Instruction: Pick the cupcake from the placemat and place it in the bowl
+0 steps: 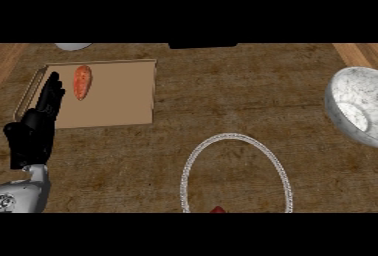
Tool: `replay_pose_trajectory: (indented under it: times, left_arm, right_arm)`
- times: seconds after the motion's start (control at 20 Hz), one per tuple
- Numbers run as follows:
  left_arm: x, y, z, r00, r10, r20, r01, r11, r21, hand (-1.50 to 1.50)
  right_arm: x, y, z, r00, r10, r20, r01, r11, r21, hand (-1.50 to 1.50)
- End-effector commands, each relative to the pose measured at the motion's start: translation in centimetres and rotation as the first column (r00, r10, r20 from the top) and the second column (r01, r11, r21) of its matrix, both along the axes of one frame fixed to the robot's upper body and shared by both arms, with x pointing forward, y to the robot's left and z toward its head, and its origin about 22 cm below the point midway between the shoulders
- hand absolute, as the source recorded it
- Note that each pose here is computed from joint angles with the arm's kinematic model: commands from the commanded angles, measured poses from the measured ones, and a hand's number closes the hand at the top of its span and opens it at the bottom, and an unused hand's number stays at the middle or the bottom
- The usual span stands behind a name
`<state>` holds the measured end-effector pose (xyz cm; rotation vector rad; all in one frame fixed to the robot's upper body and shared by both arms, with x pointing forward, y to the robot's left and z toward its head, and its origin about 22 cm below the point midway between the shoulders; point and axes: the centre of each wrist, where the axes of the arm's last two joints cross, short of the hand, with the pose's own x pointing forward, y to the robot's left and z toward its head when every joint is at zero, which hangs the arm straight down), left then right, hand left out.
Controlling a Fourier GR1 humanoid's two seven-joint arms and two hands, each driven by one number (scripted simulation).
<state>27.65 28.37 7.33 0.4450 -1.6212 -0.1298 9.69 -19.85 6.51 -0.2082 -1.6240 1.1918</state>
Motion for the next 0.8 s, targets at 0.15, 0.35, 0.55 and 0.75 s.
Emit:
replay_pose_trajectory:
  times: [0.15, 0.35, 0.55, 0.75]
  left_arm:
    - [-0.3, -0.6, 0.5, 1.000, -0.022, 0.003, 0.022, 1.000, -0.008, 0.00]
    - [0.1, -0.8, 0.3, 0.999, -0.041, -0.009, 0.041, 0.999, -0.012, 0.00]
    - [0.9, -1.3, 0.6, 0.998, -0.047, 0.030, 0.047, 0.999, -0.020, 0.00]
    - [0.7, -1.3, 1.3, 0.998, -0.057, 0.026, 0.057, 0.998, -0.001, 0.00]
  right_arm:
    - [-3.7, -3.0, 7.6, 0.960, -0.249, 0.126, 0.228, 0.961, 0.159, 1.50]
    - [-3.0, -5.0, 7.1, 0.904, -0.391, 0.176, 0.369, 0.918, 0.142, 1.50]
    - [-0.7, -6.6, 6.6, 0.870, -0.464, 0.163, 0.428, 0.878, 0.217, 1.50]
    - [1.3, -8.8, 7.0, 0.841, -0.518, 0.153, 0.464, 0.838, 0.286, 1.50]
